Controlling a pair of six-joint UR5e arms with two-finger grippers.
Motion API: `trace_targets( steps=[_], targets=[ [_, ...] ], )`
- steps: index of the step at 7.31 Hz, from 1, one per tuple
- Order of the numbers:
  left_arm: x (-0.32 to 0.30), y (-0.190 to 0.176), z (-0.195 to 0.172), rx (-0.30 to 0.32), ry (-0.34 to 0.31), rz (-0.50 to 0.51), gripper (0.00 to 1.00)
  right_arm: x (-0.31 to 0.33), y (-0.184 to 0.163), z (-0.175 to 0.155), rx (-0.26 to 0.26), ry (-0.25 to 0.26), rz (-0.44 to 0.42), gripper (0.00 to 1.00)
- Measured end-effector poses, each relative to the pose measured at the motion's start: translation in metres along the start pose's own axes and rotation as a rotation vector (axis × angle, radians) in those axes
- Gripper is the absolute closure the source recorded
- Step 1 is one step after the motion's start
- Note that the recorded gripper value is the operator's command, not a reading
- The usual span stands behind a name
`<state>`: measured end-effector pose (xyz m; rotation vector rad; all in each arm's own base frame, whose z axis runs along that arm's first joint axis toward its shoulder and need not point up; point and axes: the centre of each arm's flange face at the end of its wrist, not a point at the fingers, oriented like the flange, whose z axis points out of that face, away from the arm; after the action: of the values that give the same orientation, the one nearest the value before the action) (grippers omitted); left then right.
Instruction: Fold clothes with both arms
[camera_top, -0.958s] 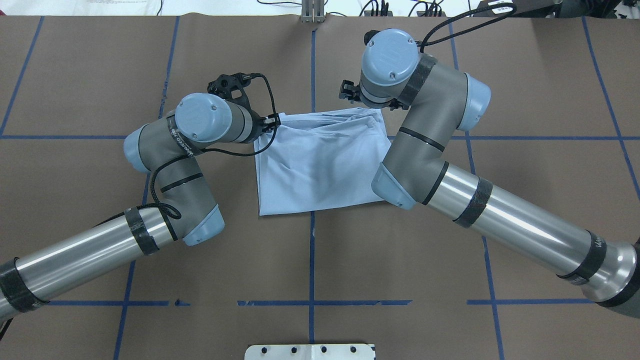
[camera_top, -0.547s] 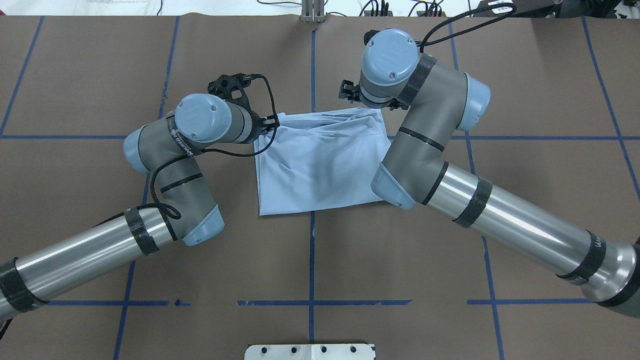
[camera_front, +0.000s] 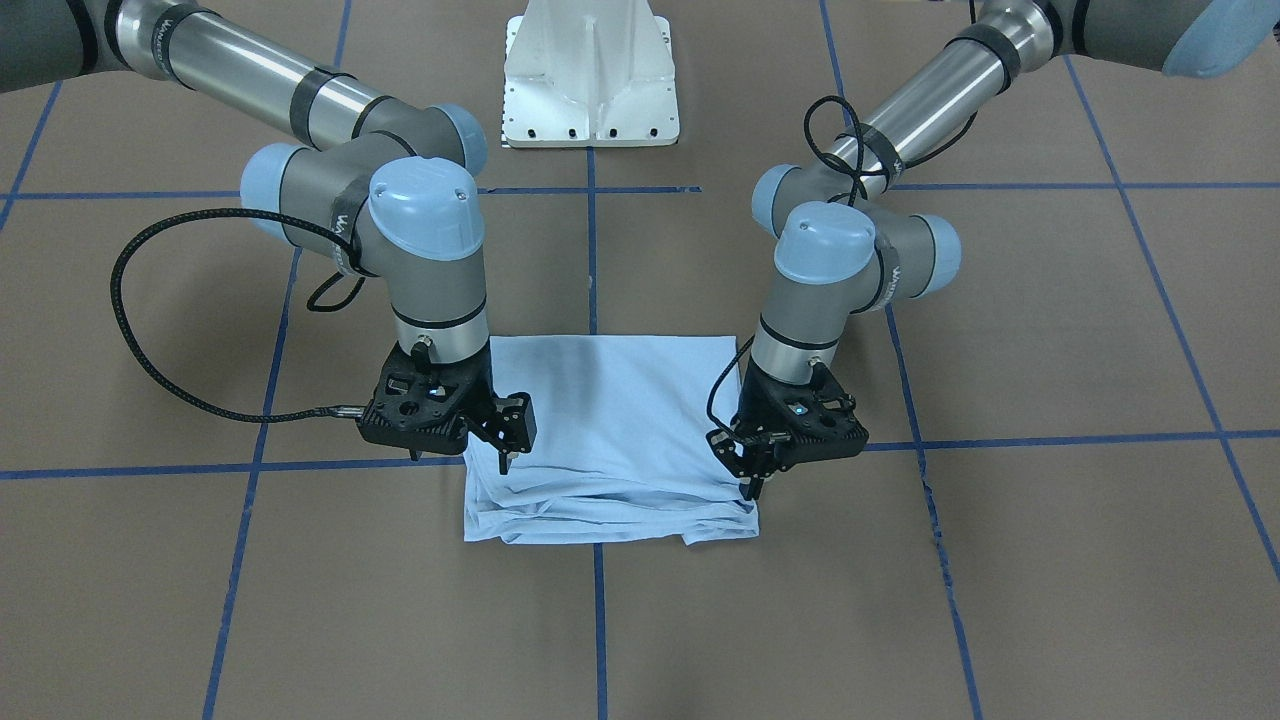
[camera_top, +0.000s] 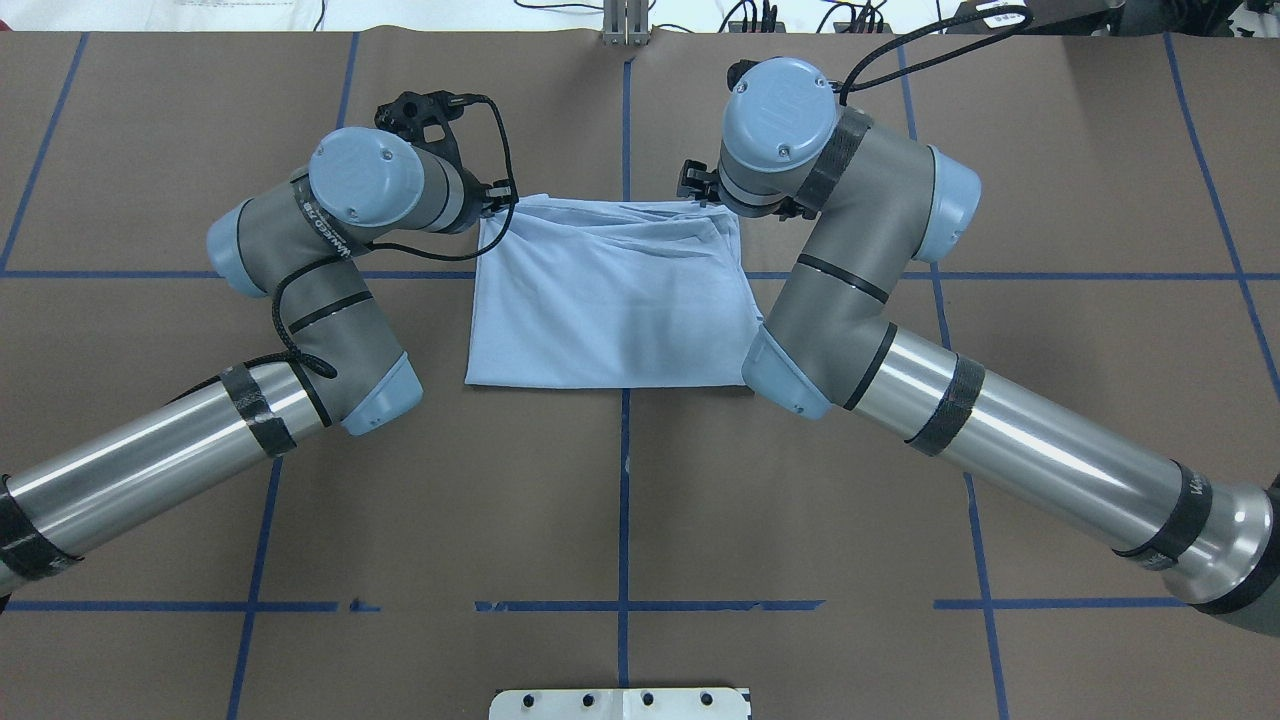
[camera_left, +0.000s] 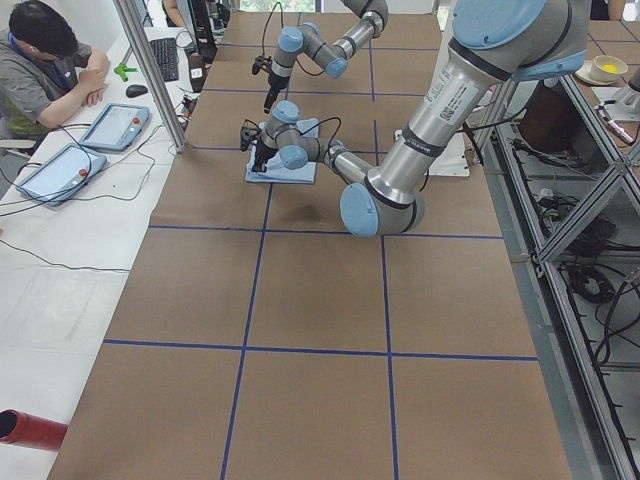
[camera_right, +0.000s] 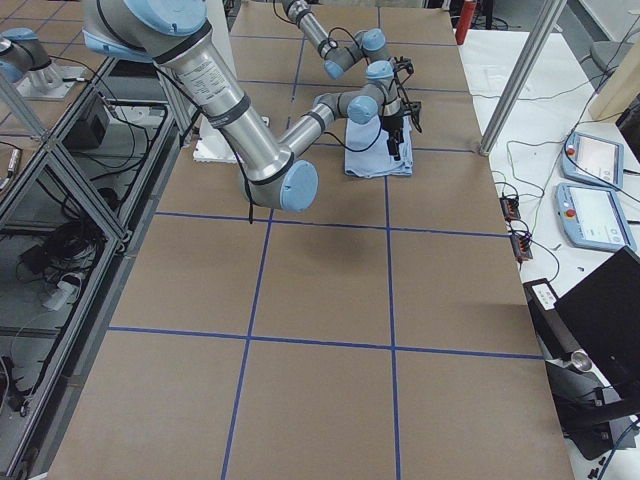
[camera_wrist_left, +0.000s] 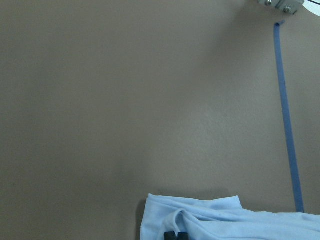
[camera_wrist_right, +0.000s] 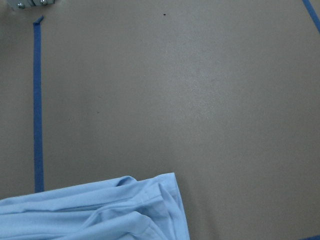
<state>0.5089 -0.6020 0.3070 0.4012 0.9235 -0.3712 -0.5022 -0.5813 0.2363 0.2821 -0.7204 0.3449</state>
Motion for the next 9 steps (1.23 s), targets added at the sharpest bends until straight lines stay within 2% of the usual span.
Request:
trace_targets(
  steps=[2, 3, 4, 6, 7, 9],
  targets=[
    [-0.012, -0.007, 0.011, 0.001, -0.03, 0.01, 1.0, 0.0, 0.0, 0.0, -0.001, -0.001, -0.001, 0.0],
    [-0.016, -0.013, 0.013, 0.005, -0.036, 0.033, 0.01, 0.0, 0.0, 0.0, -0.002, -0.003, -0.003, 0.0],
    [-0.018, -0.021, 0.008, 0.01, -0.032, 0.067, 0.0, -0.001, 0.0, -0.001, -0.007, -0.012, -0.009, 0.0],
    [-0.022, -0.035, -0.023, -0.007, 0.004, 0.172, 0.0, 0.005, -0.009, -0.007, -0.064, -0.042, -0.039, 0.0],
    [-0.043, -0.037, -0.051, -0.027, 0.018, 0.23, 0.0, 0.019, -0.021, -0.013, -0.091, -0.056, -0.066, 0.0],
    [-0.101, -0.041, -0.12, -0.056, -0.001, 0.374, 0.0, 0.088, -0.051, -0.023, -0.13, -0.076, -0.165, 0.0]
  ],
)
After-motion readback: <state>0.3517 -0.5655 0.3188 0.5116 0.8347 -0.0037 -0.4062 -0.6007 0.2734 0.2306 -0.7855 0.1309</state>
